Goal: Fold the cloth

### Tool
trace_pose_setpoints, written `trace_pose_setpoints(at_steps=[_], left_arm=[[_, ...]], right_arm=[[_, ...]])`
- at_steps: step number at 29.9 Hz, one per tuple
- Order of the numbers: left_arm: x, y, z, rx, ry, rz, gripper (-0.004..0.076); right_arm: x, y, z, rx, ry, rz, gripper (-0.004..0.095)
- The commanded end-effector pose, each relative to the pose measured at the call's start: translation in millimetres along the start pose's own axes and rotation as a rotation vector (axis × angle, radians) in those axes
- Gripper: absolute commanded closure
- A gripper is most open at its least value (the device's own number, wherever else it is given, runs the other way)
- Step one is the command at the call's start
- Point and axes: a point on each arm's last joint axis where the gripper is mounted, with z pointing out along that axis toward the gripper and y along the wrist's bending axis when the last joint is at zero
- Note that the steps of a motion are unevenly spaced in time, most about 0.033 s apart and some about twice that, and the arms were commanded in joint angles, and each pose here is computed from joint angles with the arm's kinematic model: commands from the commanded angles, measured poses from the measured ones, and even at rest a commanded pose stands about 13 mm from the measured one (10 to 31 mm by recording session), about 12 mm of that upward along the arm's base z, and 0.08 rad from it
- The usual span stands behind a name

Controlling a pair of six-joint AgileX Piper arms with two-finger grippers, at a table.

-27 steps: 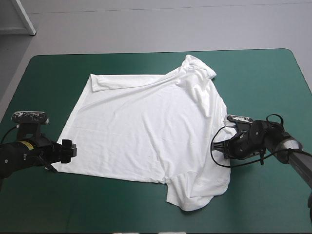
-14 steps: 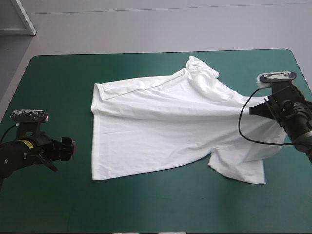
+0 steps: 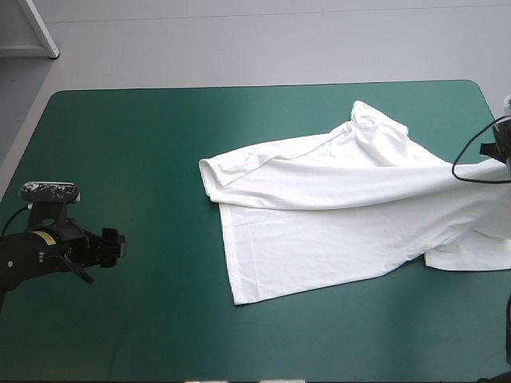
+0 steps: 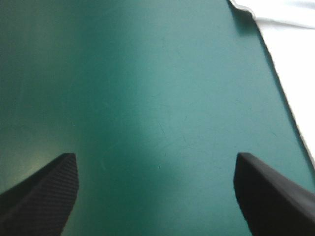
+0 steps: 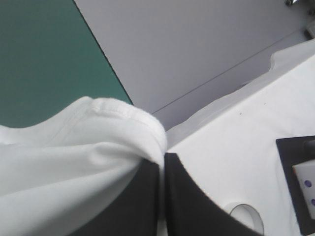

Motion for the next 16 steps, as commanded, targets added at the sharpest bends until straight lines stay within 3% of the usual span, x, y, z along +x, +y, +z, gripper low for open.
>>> trace_pose_setpoints(at_steps=[1, 6, 10, 13, 16], left_arm=[[-7, -3, -9, 0.024, -0.075, -0.007, 0.0106], [-7, -6, -10, 0.058, -0.078, -0.003, 0.0106], [-7, -6, -9, 0.059, -0.085, -0.002, 0.0106], [-8, -6, -8, 0.059, -0.084, -0.002, 0.0106], [-8, -6, -8, 0.054, -0.083, 0.001, 0.0106]], right_arm=[[-17, -23, 20, 0.024, -0.051, 0.044, 0.0926], [-25, -39, 64, 0.074, 0.019, 0.077, 0.0925], [-35, -38, 82, -0.017, 0.053, 0.087, 0.0905], [-43, -32, 86, -0.138, 0.043, 0.112, 0.0717], [-49, -30, 85, -0.181, 0.009, 0.112, 0.0361]])
